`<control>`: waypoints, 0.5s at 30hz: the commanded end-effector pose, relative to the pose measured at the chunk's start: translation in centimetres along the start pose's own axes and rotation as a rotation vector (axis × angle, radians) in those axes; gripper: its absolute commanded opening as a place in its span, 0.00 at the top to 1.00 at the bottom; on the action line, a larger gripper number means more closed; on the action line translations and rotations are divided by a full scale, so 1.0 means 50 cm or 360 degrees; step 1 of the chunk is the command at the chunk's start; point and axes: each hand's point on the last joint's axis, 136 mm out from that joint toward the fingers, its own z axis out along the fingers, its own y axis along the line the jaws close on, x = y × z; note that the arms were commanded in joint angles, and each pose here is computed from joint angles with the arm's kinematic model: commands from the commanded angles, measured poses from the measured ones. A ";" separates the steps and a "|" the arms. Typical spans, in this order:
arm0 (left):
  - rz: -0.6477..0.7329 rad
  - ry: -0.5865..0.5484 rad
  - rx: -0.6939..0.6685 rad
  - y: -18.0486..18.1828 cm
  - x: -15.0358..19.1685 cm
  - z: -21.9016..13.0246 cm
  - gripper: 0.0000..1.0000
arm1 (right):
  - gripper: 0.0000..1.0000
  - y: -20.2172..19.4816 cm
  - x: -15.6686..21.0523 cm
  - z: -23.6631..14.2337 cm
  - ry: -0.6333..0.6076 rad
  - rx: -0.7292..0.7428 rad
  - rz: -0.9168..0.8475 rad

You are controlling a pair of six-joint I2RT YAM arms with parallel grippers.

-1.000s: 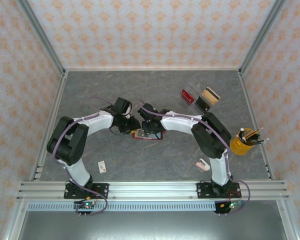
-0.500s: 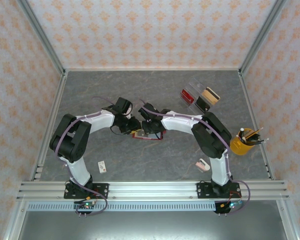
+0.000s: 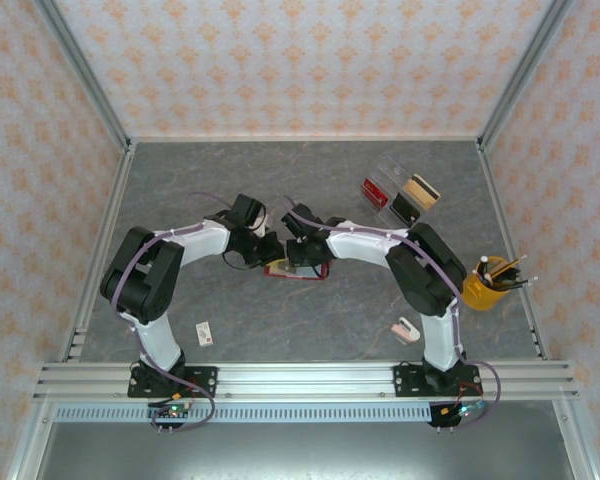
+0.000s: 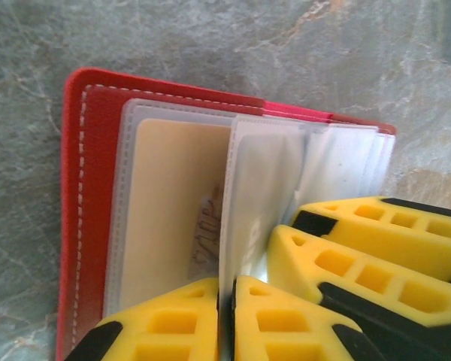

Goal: Take the credit cards out of the card holder

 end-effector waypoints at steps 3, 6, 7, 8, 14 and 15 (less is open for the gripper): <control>0.0006 -0.0091 -0.0093 0.023 -0.006 -0.030 0.92 | 0.72 -0.006 -0.029 -0.060 -0.0118 -0.0056 0.0074; 0.0016 -0.0111 -0.0103 0.024 -0.007 -0.038 0.92 | 0.70 0.004 -0.052 -0.104 -0.0228 -0.0133 0.0095; 0.0022 -0.0117 -0.0092 0.022 -0.007 -0.040 0.92 | 0.69 0.005 -0.057 -0.116 -0.0256 -0.0149 0.0101; 0.0028 -0.0123 -0.0070 0.016 -0.008 -0.041 0.92 | 0.67 0.006 -0.062 -0.130 -0.0285 -0.0168 0.0104; 0.0049 -0.0103 0.0092 -0.023 -0.006 -0.035 0.82 | 0.61 -0.023 -0.080 -0.192 -0.0465 -0.0140 0.0134; 0.0051 -0.0103 0.0116 -0.030 -0.006 -0.034 0.79 | 0.61 -0.031 -0.083 -0.200 -0.0495 -0.0120 0.0139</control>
